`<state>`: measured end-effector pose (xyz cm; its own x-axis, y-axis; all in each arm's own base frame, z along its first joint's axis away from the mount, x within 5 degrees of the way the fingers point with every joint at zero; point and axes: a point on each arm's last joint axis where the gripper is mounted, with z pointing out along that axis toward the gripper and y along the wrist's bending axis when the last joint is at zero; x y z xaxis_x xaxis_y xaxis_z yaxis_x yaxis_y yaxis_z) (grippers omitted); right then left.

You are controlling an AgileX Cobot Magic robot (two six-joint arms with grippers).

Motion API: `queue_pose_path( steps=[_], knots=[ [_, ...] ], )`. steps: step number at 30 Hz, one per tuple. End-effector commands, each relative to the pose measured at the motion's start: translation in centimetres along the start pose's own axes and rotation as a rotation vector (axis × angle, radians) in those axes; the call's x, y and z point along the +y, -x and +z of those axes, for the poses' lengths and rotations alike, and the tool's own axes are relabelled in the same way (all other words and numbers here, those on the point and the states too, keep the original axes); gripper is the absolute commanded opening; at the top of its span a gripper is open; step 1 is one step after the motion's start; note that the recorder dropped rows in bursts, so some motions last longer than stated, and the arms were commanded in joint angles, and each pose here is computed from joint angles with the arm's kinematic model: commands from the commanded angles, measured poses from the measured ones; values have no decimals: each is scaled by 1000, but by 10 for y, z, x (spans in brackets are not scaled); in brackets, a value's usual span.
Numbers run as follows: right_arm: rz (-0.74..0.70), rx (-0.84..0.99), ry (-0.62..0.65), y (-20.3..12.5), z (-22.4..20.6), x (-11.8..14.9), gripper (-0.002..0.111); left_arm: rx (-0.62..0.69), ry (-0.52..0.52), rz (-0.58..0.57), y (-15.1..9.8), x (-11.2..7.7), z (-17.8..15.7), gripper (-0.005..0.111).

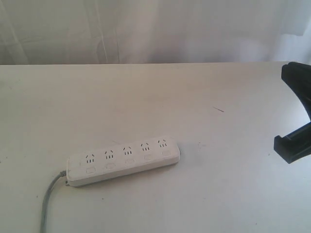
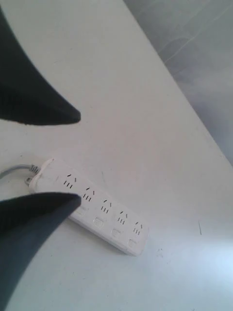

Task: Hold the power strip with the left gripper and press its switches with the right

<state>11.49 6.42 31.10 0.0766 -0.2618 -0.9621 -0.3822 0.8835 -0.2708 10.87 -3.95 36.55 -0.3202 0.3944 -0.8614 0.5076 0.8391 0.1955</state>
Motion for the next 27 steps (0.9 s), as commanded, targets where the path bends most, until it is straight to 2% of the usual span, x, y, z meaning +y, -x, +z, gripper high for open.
queue_pose_path(
  steps=[1,4,6,8,10,14,19,27],
  knots=[
    [1,5,1,-2,0,0,0,-44,0,-95,-17,-9,-9,30],
    [1,5,1,-2,0,0,0,-103,11,-89,-19,-15,-23,30],
    [1,5,-3,-2,0,0,0,-188,6,-122,-19,-21,-33,30],
    [1,6,-14,-2,0,-1,0,-209,-14,-148,-23,-25,-34,30],
    [65,39,-29,-5,-1,-3,0,-163,-42,-144,-32,-29,-28,30],
    [-34,110,-23,-11,-14,-7,0,-92,-82,-156,-51,-35,-20,30],
    [-15,185,-1,-29,-34,-9,0,-107,-71,-155,-55,-37,-21,30],
    [82,77,26,-59,-66,-8,0,-108,-72,-118,-55,-38,-22,29]
  ],
)
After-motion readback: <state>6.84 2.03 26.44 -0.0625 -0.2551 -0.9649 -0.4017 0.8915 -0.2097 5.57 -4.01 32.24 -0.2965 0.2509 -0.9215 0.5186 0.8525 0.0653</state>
